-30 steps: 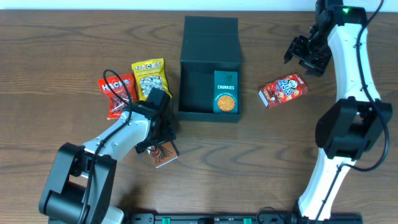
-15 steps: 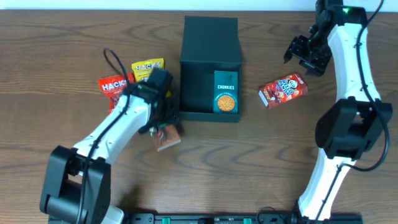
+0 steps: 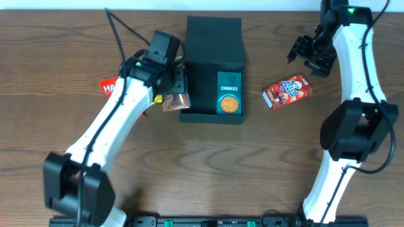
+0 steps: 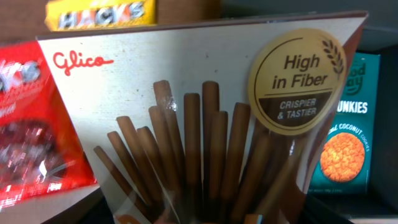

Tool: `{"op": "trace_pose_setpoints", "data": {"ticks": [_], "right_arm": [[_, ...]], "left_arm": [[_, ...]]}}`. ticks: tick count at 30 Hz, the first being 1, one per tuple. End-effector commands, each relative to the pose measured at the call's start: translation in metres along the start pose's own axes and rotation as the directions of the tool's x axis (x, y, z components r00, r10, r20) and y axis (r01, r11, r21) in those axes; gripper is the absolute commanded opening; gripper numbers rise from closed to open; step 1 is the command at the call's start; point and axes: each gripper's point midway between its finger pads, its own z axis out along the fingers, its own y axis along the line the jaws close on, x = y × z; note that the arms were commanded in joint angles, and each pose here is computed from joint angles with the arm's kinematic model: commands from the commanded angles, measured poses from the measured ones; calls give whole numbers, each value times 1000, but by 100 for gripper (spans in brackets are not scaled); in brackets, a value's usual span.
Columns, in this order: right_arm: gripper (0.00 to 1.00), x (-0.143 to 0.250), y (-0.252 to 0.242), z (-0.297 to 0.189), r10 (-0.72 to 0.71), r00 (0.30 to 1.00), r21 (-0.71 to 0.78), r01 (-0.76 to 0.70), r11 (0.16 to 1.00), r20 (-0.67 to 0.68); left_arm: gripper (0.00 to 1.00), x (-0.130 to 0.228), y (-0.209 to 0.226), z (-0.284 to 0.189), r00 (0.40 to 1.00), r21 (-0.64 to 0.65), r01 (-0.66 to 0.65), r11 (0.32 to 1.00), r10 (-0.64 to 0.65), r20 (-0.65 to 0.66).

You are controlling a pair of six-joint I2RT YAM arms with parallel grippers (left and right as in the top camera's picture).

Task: Pack container
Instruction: 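Lower the Pocky box into the green box beside Chunkies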

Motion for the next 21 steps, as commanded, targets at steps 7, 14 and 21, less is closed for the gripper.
{"op": "trace_pose_setpoints", "data": {"ticks": [7, 14, 21], "right_arm": [[78, -1, -1, 0, -13, 1000, -1, 13, 1000, 0], [78, 0, -1, 0, -13, 1000, 0, 13, 1000, -1], [79, -1, 0, 0, -13, 1000, -1, 13, 1000, 2]], "left_arm": [[63, -18, -57, 42, 973, 13, -215, 977, 215, -85], [64, -12, -60, 75, 965, 3, -224, 975, 222, -143], [81, 0, -56, 91, 957, -6, -217, 976, 211, -199]]}}
